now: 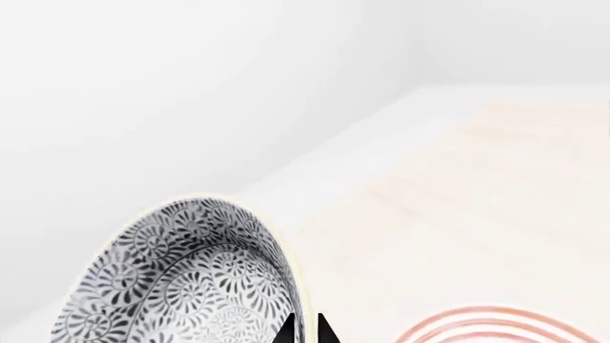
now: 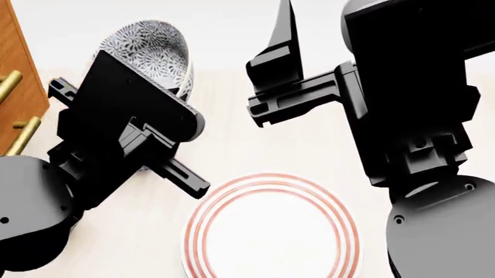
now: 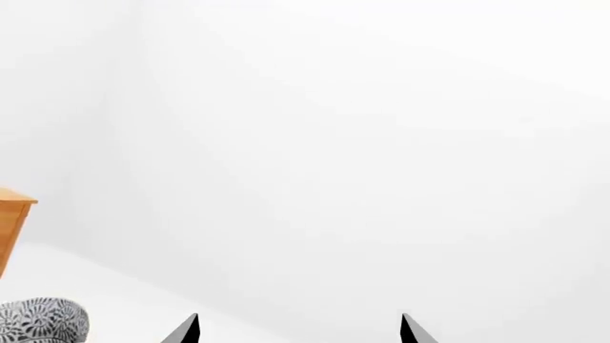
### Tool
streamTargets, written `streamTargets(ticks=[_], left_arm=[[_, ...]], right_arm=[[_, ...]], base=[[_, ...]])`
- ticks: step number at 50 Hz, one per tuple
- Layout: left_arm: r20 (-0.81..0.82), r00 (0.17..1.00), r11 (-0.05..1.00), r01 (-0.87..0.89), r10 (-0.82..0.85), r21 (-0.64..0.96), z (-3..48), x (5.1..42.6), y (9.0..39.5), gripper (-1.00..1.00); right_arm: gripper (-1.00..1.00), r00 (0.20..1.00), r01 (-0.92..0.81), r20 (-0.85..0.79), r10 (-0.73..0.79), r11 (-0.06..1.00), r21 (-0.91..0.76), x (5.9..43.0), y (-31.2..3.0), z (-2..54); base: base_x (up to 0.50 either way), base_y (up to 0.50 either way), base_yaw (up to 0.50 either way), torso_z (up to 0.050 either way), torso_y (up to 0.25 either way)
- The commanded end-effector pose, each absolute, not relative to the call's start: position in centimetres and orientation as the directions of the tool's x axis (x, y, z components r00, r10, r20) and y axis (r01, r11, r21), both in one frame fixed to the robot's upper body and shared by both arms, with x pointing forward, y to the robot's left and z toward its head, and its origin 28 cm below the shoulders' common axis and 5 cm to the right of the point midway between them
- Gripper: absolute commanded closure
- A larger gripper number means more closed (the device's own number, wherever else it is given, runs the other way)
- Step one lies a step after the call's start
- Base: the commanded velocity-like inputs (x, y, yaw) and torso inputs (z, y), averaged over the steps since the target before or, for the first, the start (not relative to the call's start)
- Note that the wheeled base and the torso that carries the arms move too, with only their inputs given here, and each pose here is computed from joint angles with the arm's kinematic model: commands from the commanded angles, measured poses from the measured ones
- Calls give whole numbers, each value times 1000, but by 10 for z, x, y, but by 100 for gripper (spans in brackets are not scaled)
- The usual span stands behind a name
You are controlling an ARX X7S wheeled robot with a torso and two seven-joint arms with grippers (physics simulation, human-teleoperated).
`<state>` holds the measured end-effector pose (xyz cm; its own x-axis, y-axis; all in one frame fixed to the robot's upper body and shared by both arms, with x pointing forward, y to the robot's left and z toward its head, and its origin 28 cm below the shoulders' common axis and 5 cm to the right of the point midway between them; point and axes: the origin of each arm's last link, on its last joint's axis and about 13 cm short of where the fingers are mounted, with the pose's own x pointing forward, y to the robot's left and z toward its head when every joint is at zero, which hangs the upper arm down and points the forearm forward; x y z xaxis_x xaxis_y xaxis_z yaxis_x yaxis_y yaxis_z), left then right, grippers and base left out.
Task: Put the bowl at the front on the plate.
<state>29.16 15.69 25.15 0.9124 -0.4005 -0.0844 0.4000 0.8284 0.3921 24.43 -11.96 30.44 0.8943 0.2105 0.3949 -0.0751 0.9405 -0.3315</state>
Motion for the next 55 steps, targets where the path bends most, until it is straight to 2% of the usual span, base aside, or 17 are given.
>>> streamTargets(ticks=[1,29,55], left_arm=[[-74,915,805,386,-397,450,255,309,150,100],[-157,900,748,426,-406,510,236,340,129,100],[-255,849,683,525,-463,508,209,348,107,100]], right_arm=[[-100,881,-80,415,226,937,-341,244,-118,310],[-100,860,-101,439,261,930,-354,243,-116,320],[-100,832,-104,478,282,925,-365,243,-114,334]], base=[[0,0,0,0,0],[0,0,0,0,0],[0,0,0,0,1]])
